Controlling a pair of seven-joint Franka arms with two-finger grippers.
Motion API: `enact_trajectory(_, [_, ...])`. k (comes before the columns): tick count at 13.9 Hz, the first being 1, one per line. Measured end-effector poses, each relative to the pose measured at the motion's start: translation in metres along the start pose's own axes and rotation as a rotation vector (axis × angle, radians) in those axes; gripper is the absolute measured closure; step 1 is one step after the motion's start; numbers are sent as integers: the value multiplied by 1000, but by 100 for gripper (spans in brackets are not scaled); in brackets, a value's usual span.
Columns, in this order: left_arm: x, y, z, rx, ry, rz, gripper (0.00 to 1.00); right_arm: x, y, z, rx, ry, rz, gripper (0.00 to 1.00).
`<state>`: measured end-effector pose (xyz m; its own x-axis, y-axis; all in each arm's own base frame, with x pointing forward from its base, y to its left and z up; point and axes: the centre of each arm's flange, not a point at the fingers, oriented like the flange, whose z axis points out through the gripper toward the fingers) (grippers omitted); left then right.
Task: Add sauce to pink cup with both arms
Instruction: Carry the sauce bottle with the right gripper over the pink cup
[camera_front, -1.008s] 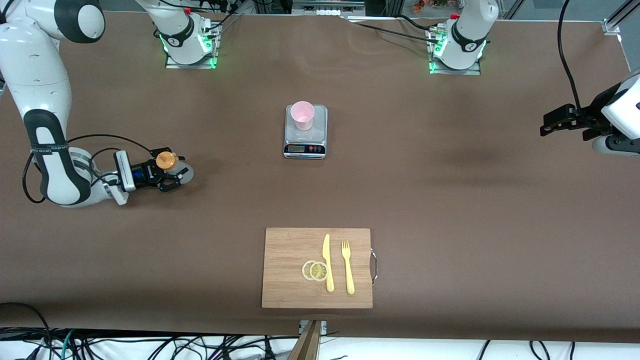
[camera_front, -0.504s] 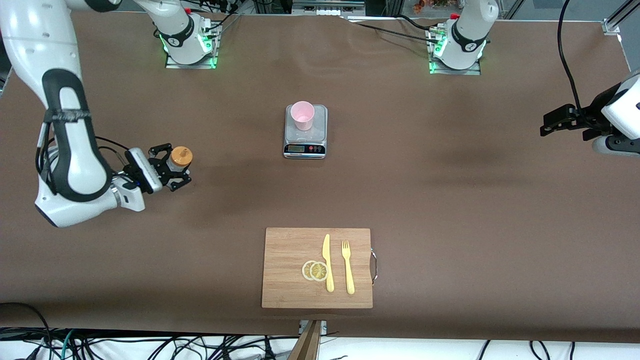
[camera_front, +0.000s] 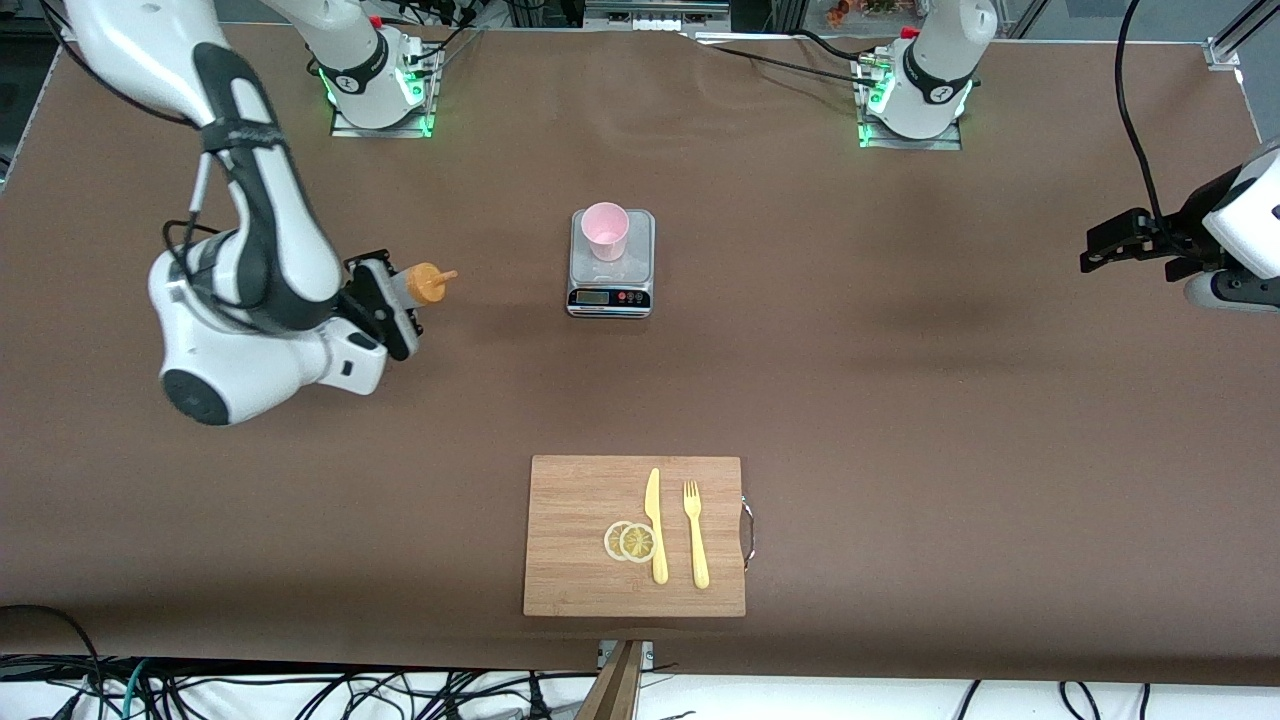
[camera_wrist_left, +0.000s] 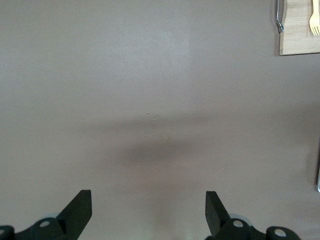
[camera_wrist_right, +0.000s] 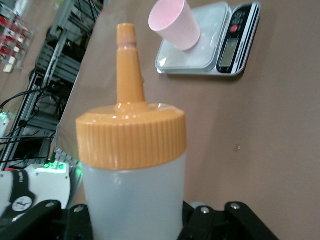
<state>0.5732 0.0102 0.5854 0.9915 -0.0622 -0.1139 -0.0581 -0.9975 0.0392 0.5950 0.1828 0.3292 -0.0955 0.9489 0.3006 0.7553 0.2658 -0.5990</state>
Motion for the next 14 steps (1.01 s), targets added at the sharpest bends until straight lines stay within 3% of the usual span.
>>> enact_trajectory(6, [0, 0, 0, 0, 0, 0, 0, 113, -12, 48, -8, -335, 136, 76])
enact_trajectory(11, [0, 0, 1, 0, -1, 0, 0, 187, -28, 95, -73, -545, 231, 76])
enact_trajectory(14, [2, -1, 3, 0, -6, -1, 0, 214, -33, 127, -99, -633, 277, 76])
